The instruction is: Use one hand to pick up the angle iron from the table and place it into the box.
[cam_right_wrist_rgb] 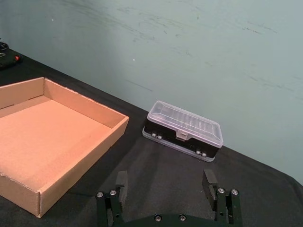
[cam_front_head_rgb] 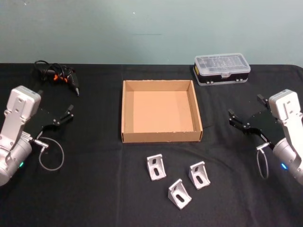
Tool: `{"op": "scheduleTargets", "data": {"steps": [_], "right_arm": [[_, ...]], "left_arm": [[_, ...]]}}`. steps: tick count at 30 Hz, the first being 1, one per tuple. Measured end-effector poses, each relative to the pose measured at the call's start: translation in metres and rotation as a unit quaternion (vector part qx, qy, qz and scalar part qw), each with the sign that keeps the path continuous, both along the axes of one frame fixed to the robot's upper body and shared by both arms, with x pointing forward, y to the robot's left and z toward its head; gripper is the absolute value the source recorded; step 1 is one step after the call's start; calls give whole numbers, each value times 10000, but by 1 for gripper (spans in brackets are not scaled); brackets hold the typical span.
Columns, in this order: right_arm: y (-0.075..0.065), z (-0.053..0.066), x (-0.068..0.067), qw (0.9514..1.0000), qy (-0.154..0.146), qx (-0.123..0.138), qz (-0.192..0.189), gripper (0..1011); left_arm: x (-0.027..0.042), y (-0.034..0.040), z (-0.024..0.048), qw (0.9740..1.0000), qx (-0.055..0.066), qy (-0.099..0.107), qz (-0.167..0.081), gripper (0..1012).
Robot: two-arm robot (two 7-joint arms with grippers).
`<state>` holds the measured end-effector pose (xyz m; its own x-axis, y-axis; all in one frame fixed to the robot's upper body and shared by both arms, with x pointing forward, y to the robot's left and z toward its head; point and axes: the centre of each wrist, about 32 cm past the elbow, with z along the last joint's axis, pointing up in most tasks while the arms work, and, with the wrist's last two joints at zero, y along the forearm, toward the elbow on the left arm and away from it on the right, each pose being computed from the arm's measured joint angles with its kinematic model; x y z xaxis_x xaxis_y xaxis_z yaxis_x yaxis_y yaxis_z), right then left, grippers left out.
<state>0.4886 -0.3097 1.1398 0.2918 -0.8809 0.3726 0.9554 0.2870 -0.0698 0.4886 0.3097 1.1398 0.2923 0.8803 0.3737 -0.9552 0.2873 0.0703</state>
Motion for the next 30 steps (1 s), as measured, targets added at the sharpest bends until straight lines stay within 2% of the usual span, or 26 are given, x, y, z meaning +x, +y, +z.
{"op": "scheduleTargets", "data": {"steps": [8, 15, 18, 22, 23, 27, 30], "right_arm": [[-25, 20, -48, 9999, 35, 135, 73, 1003], [-77, 179, -160, 9989, 132, 382, 224, 1003], [-129, 322, -250, 9971, 299, 598, 357, 1003], [-164, 445, -324, 9950, 458, 750, 479, 1003], [-182, 526, -367, 9933, 556, 840, 573, 1003], [-201, 664, -446, 9895, 779, 954, 754, 1003], [-203, 806, -528, 9832, 1085, 1098, 970, 1003]], "left_arm": [[0, 0, 0, 10000, 0, 0, 0, 1000], [0, 0, 0, 10000, 0, 0, 0, 1000], [0, 0, 0, 10000, 0, 0, 0, 1000], [0, 0, 0, 10000, 0, 0, 1, 1000], [0, 0, 0, 10000, 0, 0, 0, 1000], [0, 0, 0, 10000, 0, 0, 0, 1000], [0, 0, 0, 10000, 0, 0, 0, 1000]]}}
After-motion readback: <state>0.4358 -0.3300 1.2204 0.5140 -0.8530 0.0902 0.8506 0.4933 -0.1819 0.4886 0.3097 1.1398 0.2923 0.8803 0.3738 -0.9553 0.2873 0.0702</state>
